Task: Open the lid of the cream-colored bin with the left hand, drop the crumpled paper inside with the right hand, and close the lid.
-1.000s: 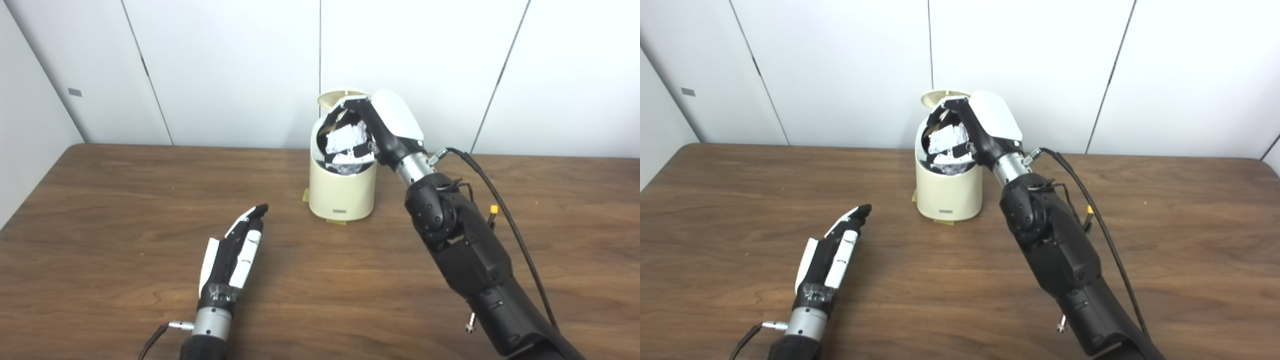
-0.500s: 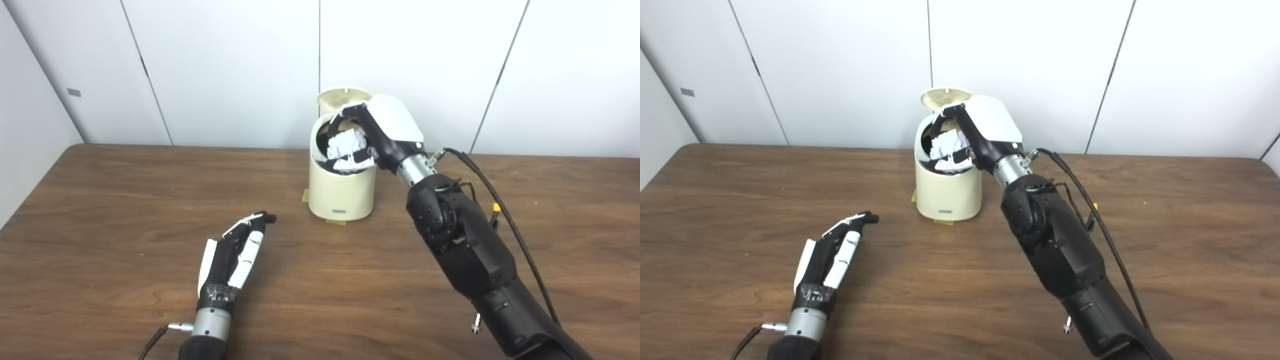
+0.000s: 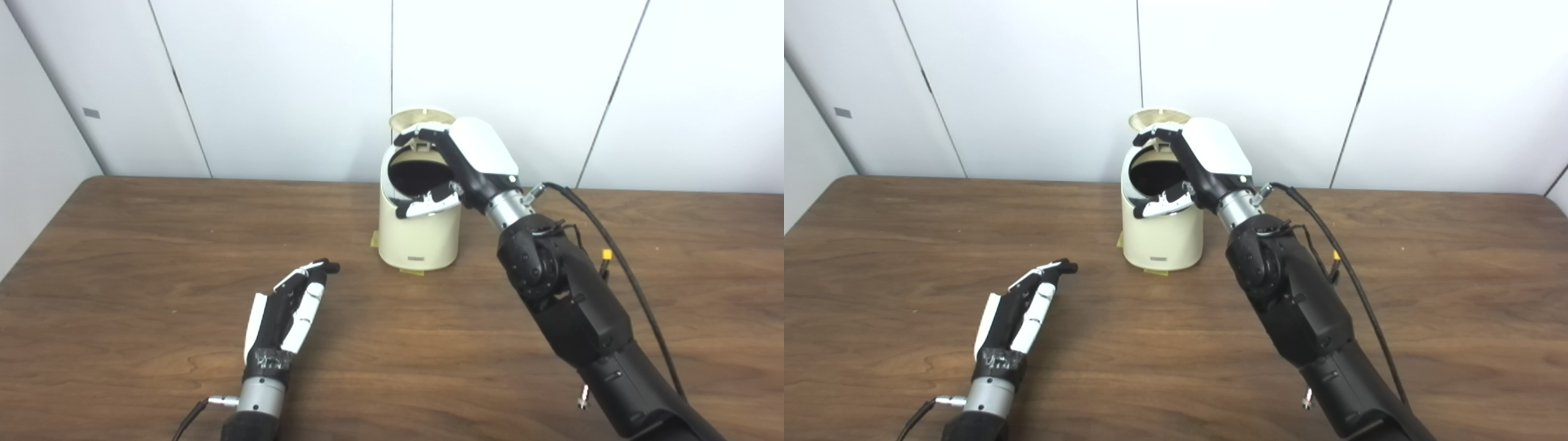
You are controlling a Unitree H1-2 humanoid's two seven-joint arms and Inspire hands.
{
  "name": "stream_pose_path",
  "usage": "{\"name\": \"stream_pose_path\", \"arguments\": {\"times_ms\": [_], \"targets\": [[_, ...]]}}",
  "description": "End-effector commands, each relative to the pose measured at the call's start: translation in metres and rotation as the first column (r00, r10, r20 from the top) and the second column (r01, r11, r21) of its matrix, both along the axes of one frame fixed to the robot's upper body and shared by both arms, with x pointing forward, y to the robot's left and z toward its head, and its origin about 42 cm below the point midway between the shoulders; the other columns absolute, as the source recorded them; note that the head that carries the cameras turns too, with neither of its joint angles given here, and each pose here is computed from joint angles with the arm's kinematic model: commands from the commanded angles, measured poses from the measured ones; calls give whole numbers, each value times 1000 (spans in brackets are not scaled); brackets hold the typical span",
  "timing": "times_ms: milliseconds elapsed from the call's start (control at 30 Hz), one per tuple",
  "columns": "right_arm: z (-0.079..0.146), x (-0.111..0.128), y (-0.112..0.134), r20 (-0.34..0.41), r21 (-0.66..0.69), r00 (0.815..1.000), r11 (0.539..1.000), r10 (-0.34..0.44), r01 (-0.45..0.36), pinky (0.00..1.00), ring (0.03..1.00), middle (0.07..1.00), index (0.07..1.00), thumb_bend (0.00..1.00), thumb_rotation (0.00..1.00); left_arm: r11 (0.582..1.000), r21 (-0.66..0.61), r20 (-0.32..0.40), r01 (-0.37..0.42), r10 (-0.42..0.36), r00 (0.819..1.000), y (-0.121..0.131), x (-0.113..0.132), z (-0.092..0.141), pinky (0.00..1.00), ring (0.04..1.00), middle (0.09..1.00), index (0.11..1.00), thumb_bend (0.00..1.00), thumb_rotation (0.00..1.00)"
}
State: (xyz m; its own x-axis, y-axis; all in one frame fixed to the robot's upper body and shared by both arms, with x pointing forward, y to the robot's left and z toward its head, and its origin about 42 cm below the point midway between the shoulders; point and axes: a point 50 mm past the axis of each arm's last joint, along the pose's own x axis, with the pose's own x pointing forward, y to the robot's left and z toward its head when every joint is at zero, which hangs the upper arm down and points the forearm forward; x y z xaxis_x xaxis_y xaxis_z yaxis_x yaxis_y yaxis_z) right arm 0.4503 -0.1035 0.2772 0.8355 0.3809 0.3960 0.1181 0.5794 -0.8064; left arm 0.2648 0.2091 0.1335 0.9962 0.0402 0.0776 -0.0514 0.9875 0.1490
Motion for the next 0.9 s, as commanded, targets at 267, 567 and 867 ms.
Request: {"name": "stream_pose_path", "arguments": {"times_ms": [267, 567, 867], "targets": [[25, -1, -3, 125, 99, 992, 994, 24, -36, 391, 439, 486, 509, 523, 0, 1000, -5, 74, 10, -10, 997, -3, 4, 11, 915, 926, 880, 766, 514, 796], [37, -17, -12, 191, 162, 981, 987, -17, -15, 349, 379, 507, 506, 516, 0, 1000, 8, 78, 13, -14, 997, -3, 6, 11, 925, 918, 873, 794, 512, 796], [39, -38, -54, 190, 216, 975, 973, -117, 75, 335, 374, 507, 514, 515, 0, 1000, -20, 97, -24, 26, 995, 5, 28, 29, 961, 943, 885, 809, 464, 783]]}}
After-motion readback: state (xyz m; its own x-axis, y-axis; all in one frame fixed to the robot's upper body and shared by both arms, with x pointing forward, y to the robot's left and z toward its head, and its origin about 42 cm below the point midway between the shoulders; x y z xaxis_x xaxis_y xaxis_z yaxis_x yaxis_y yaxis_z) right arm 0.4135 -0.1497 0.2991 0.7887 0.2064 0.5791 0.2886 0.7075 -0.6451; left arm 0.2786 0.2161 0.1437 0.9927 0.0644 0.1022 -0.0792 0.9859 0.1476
